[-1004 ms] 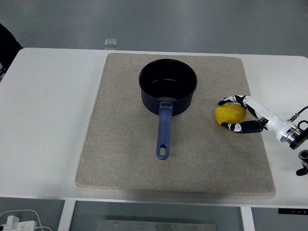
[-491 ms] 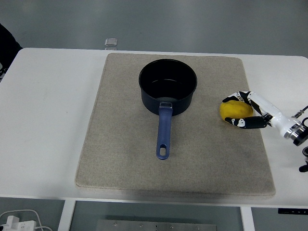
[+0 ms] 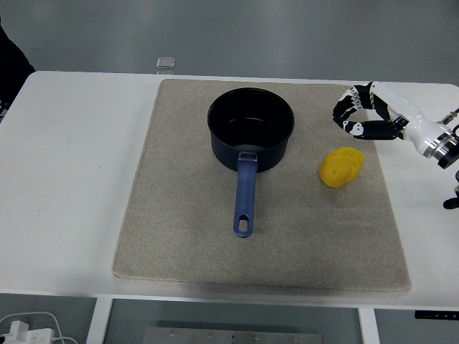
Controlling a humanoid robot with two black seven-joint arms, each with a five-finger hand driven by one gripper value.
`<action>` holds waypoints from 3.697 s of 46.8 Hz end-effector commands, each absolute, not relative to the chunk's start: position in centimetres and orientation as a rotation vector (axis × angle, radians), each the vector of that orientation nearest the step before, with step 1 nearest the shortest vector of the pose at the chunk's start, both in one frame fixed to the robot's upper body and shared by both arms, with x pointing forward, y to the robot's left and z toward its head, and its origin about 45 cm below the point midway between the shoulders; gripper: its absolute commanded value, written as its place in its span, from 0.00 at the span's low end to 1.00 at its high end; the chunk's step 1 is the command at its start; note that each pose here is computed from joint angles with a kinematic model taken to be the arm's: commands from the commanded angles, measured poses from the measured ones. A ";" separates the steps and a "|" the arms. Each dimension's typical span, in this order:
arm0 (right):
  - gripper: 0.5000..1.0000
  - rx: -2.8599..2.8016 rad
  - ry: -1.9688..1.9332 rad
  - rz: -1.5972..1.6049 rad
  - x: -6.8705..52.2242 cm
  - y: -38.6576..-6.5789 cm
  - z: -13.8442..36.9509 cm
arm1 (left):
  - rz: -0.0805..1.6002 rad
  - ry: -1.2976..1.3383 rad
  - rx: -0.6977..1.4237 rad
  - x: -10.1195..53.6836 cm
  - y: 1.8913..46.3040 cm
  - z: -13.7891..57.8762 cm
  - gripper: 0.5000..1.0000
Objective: Put the potato in the blue pot
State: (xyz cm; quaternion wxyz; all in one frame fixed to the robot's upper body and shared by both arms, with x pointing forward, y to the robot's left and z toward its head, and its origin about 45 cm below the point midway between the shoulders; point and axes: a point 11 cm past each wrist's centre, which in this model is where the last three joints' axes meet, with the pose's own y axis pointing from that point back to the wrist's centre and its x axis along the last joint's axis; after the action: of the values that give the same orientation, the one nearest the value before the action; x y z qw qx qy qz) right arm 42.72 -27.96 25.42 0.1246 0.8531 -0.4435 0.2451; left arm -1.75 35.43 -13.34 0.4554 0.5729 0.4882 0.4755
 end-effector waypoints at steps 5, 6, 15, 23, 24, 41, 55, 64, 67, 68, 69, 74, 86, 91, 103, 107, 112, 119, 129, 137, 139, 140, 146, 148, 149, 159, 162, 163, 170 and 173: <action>0.00 2.480 -1.291 0.704 42.5 -28.2 25.0 | 1.171 1.205 1.411 -1.7 35.3 -13.4 0.99; 0.00 2.479 -1.294 0.706 42.5 -28.2 25.1 | 1.171 1.205 1.411 -1.7 35.3 -13.4 0.99; 0.50 2.472 -1.313 0.679 42.1 -28.7 24.2 | 1.172 1.205 1.412 -1.7 35.4 -13.3 0.99; 0.82 2.470 -1.311 0.626 41.1 -29.2 22.5 | 1.170 1.203 1.411 -1.7 35.3 -13.4 0.99; 0.83 2.472 -1.310 0.619 40.9 -29.2 22.3 | 1.170 1.205 1.409 -1.7 35.3 -13.4 0.99; 0.85 2.520 -1.276 0.579 39.1 -28.6 20.5 | 1.170 1.206 1.410 -1.7 35.3 -13.4 0.99; 0.85 2.485 -1.246 0.565 38.3 -29.8 19.7 | 1.168 1.205 1.411 -1.7 35.3 -13.4 0.99; 0.85 2.455 -1.201 0.607 38.1 -30.4 19.5 | 1.169 1.205 1.411 -1.7 35.3 -13.4 0.99; 0.85 2.449 -1.197 0.610 38.1 -30.5 19.4 | 1.169 1.205 1.411 -1.7 35.3 -13.4 0.99; 0.85 2.448 -1.199 0.611 38.2 -30.5 19.5 | 1.170 1.206 1.410 -1.7 35.3 -13.4 0.99; 0.85 2.447 -1.198 0.611 38.1 -30.5 19.4 | 1.170 1.205 1.409 -1.7 35.3 -13.4 0.99; 0.85 2.439 -1.201 0.610 38.2 -30.7 19.2 | 1.168 1.205 1.411 -1.7 35.3 -13.4 0.99; 0.84 2.435 -1.179 0.599 37.9 -30.5 18.4 | 1.170 1.206 1.410 -1.7 35.3 -13.4 0.99; 0.81 2.431 -1.182 0.597 37.8 -30.6 18.3 | 1.169 1.204 1.410 -1.7 35.3 -13.4 0.99; 0.13 2.428 -1.186 0.602 37.8 -30.6 18.3 | 1.170 1.206 1.410 -1.7 35.3 -13.4 0.99; 0.00 2.419 -1.194 0.611 37.9 -30.6 18.3 | 1.169 1.204 1.410 -1.7 35.3 -13.4 0.99; 0.00 2.408 -1.204 0.627 37.9 -30.7 18.4 | 1.169 1.205 1.411 -1.7 35.3 -13.4 0.99; 0.00 2.417 -1.203 0.625 37.9 -30.3 18.3 | 1.171 1.205 1.411 -1.7 35.3 -13.4 0.99; 0.00 2.427 -1.201 0.648 38.4 -30.1 19.1 | 1.172 1.205 1.412 -1.7 35.4 -13.3 0.99; 0.00 2.442 -1.218 0.701 39.6 -29.7 21.3 | 1.173 1.203 1.411 -1.7 35.4 -13.3 0.99; 0.00 2.446 -1.223 0.712 39.9 -29.6 21.9 | 1.172 1.205 1.412 -1.7 35.4 -13.3 0.99; 0.00 2.445 -1.227 0.724 40.1 -29.7 22.3 | 1.171 1.204 1.413 -1.7 35.4 -13.3 0.99; 0.00 2.482 -1.226 0.754 41.4 -29.1 24.8 | 1.173 1.203 1.411 -1.7 35.4 -13.3 0.99; 0.00 2.494 -1.230 0.758 41.7 -29.1 25.6 | 1.171 1.205 1.411 -1.7 35.3 -13.4 0.99; 0.00 2.502 -1.231 0.760 41.9 -29.0 26.0 | 1.171 1.205 1.411 -1.7 35.3 -13.4 0.99; 0.00 2.562 -1.247 0.808 43.5 -26.9 29.3 | 1.167 1.206 1.410 -1.7 35.2 -13.4 0.99; 0.00 2.584 -1.227 0.815 43.8 -25.7 29.6 | 1.167 1.206 1.410 -1.7 35.2 -13.4 0.99; 0.00 2.591 -1.218 0.819 44.0 -25.2 29.7 | 1.167 1.206 1.410 -1.7 35.2 -13.4 0.99; 0.00 2.627 -1.130 0.844 44.7 -21.6 29.6 | 1.168 1.207 1.409 -1.7 35.2 -13.4 0.99; 0.00 2.642 -1.118 0.846 44.9 -20.4 29.4 | 1.168 1.207 1.409 -1.7 35.2 -13.4 0.99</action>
State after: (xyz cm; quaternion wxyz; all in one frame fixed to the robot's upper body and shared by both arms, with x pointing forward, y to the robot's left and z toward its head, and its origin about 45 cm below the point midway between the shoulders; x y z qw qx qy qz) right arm 44.67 -21.63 29.60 0.0791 0.8780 -0.3783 0.2822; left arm -1.75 35.23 -13.37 0.4572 0.5718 0.4894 0.4738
